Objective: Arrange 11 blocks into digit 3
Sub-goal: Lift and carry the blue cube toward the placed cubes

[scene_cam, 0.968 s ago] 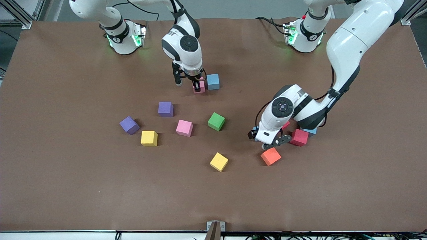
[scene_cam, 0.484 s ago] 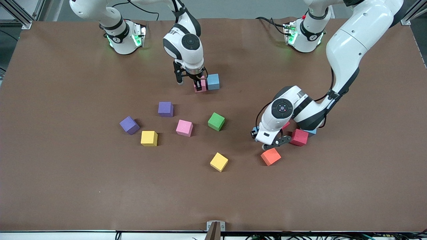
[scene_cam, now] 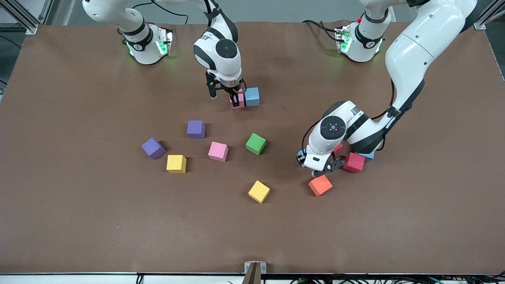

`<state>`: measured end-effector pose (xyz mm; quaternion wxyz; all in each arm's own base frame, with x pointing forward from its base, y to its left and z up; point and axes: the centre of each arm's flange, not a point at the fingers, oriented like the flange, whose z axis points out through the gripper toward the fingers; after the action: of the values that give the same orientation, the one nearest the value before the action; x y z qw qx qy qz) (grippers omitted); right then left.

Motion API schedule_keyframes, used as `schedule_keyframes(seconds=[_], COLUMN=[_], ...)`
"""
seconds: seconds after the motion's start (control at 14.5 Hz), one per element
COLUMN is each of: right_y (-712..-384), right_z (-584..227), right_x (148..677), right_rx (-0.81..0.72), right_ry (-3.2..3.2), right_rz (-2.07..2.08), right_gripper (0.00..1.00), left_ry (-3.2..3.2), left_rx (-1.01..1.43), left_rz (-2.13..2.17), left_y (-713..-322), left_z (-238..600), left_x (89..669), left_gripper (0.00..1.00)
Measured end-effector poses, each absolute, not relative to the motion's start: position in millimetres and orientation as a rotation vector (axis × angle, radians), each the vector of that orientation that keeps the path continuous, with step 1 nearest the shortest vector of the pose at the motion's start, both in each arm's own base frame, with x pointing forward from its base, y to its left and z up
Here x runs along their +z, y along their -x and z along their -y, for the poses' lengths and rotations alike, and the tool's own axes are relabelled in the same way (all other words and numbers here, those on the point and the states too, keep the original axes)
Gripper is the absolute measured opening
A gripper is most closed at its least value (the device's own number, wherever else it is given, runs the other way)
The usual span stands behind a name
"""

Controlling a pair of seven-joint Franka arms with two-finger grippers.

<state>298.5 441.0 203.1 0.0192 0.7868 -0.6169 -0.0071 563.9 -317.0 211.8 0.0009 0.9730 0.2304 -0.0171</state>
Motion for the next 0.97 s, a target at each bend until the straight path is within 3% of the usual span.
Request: schedule_keyframes(seconds=[0.48, 0.97], right_y=[-296.9, -294.1], right_z=[-444.5, -447.6], right_x=[203.1, 202.9], right_rx=[-0.022, -0.021], right_ry=[-2.45, -2.458], right_rz=[1.909, 1.9], right_gripper=[0.56, 0.56], left_ry=[-2.958, -2.706], left_rx=[-0.094, -0.116], left_rz=[-1.085, -1.709], left_y=[-488.5, -429.0], left_z=[374.1, 405.6], left_x=[231.8, 239.6], left_gripper=[0.57, 0.57])
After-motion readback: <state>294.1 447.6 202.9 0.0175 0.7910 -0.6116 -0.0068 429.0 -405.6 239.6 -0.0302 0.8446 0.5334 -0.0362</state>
